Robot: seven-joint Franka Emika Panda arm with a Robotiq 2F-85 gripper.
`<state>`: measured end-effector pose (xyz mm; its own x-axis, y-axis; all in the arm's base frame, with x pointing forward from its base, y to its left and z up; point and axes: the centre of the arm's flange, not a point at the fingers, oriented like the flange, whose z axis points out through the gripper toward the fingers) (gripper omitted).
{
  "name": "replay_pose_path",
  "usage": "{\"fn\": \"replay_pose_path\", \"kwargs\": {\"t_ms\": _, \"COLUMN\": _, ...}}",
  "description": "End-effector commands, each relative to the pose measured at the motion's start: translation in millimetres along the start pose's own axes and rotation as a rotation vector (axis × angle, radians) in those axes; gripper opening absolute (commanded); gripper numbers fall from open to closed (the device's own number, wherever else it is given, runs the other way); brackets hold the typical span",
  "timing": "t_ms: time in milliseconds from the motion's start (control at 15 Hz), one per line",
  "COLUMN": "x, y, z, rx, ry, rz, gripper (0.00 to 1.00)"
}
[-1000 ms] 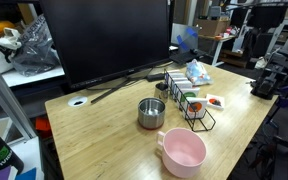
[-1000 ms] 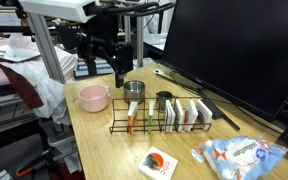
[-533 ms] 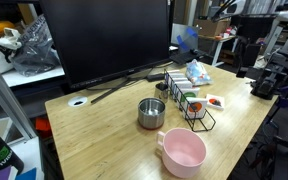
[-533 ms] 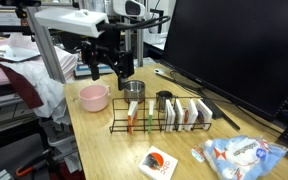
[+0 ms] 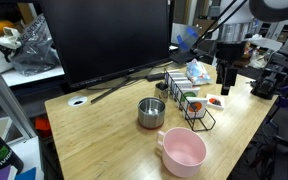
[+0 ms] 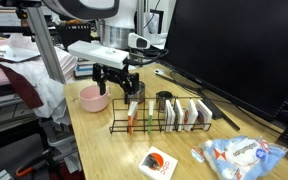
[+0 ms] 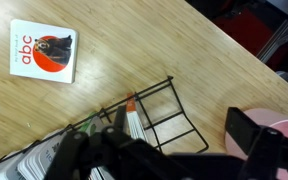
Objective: Remove the first book in the object and place it on the table
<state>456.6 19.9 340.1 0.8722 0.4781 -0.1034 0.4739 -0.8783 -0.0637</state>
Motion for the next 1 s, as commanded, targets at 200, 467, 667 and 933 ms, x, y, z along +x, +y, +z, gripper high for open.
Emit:
{"fn": "replay_pose_path", "kwargs": {"t_ms": 200, "x": 2, "y": 1, "z": -4, "rx": -0.003, "ry": 0.007, "rz": -0.002, "gripper": 1.0}}
{"fn": "replay_pose_path", "kwargs": {"t_ms": 467, "x": 19, "y": 4, "z": 12, "rx": 0.005, "ry": 0.019, "rz": -0.016, "gripper": 1.0}}
{"fn": "replay_pose_path", "kwargs": {"t_ms": 667, "x": 36, "y": 6, "z": 27, "rx": -0.04, "ry": 0.02, "rz": -0.029, "gripper": 1.0}}
{"fn": "replay_pose_path", "kwargs": {"t_ms": 933, "x": 61, "y": 13, "z": 48, "rx": -0.067, "ry": 0.042, "rz": -0.062, "gripper": 1.0}}
